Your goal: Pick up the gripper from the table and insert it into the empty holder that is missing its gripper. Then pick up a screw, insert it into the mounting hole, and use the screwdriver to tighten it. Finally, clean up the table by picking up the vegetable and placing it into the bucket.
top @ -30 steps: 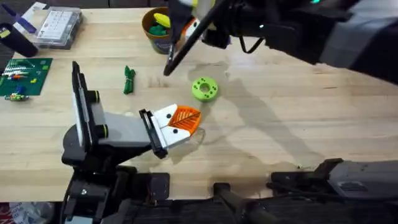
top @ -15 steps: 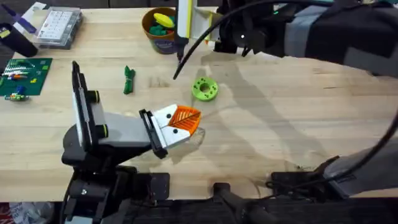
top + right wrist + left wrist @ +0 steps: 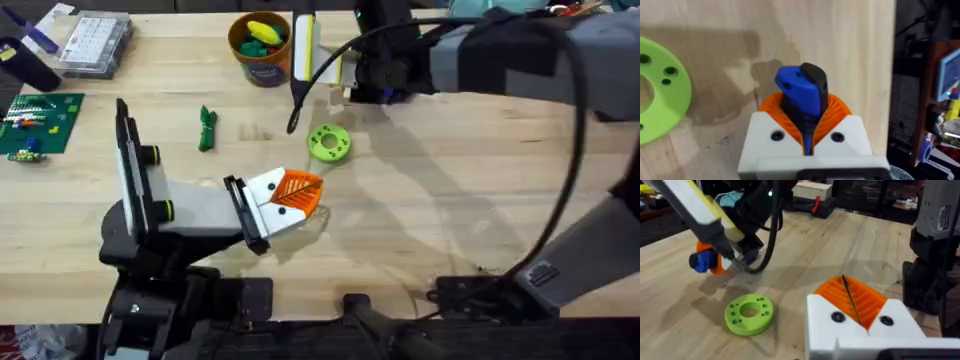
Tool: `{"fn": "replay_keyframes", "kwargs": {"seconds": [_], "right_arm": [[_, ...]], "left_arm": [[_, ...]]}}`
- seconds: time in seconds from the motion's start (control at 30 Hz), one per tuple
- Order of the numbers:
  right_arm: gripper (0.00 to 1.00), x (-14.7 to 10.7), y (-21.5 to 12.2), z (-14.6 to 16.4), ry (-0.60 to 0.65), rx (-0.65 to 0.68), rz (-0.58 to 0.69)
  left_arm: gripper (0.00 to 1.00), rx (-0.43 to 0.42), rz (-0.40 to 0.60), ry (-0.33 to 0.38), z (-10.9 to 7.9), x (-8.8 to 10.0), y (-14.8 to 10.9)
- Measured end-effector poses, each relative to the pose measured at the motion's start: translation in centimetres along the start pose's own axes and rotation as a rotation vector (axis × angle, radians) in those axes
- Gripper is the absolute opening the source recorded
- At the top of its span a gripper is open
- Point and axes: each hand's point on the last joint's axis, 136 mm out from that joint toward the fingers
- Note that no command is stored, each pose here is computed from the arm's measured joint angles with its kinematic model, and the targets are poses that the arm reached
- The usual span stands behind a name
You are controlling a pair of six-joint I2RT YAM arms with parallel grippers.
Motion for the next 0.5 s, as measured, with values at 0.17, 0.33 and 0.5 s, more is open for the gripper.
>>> {"fn": "replay_keyframes", "kwargs": {"seconds": [0.17,0.33,0.5], "right_arm": [[0.046,-1.2,1.5,0.8,-0.021,0.015,0.041],[0.046,-1.3,1.9,0.8,-0.025,0.014,0.047],[0.513,-1.7,1.9,1.0,-0.023,0.024,0.063]], "left_arm": [[0.014,0.000,0.000,0.000,0.0,0.0,0.0],[0.014,0.000,0.000,0.000,0.0,0.0,0.0],[0.014,0.000,0.000,0.000,0.0,0.0,0.0]]}}
Point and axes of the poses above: each hand's point on the last joint's axis, 136 mm out from that joint toward the fingers, its own y axis out along the fingers, its own z axis along the line the jaws close on, x = y × z, and after that the axes turned 14 degrees about y, right-handed
